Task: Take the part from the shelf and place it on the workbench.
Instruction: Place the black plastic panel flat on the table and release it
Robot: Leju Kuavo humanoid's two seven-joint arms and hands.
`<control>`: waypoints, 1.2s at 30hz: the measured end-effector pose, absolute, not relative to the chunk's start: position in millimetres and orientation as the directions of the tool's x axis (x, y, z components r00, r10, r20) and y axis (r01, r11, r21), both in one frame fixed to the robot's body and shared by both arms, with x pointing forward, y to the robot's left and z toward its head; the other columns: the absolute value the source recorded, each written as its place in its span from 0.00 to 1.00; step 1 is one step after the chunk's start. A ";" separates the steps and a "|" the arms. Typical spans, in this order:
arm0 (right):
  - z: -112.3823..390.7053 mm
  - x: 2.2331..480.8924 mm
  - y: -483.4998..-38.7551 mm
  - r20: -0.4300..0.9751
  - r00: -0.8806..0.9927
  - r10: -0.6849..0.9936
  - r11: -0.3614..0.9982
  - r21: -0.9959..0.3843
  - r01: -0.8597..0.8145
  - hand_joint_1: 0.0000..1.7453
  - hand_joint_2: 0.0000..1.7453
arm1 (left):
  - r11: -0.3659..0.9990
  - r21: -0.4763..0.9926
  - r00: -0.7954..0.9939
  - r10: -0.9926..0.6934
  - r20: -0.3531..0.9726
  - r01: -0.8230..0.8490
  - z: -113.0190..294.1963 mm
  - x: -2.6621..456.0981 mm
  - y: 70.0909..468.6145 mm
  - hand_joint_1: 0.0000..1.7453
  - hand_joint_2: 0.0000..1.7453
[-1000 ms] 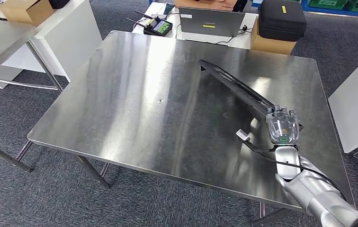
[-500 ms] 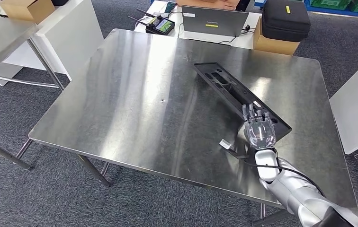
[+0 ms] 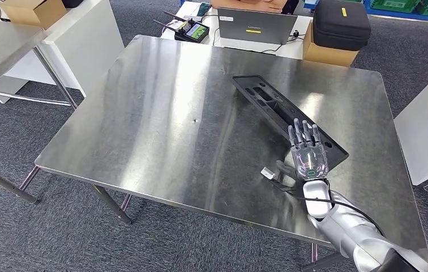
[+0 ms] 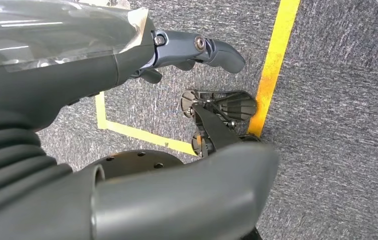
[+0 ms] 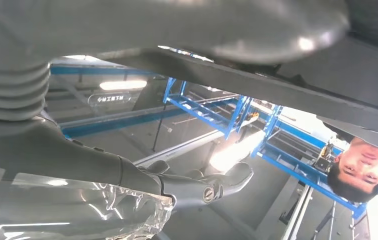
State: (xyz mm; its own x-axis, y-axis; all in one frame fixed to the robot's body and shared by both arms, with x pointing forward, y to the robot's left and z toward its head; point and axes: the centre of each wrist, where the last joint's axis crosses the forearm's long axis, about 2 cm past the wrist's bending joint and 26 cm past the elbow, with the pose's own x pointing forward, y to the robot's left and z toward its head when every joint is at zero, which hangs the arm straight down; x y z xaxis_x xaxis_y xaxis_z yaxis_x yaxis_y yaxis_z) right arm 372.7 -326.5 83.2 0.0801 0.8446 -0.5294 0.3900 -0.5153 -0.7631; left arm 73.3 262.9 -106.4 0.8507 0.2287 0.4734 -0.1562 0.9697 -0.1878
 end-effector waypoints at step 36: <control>170.8 224.5 -247.9 0.599 -0.692 0.402 0.913 -0.206 0.352 0.00 0.00 | 0.966 -0.084 0.810 0.250 0.531 -0.243 -108.5 62.6 267.6 0.00 0.00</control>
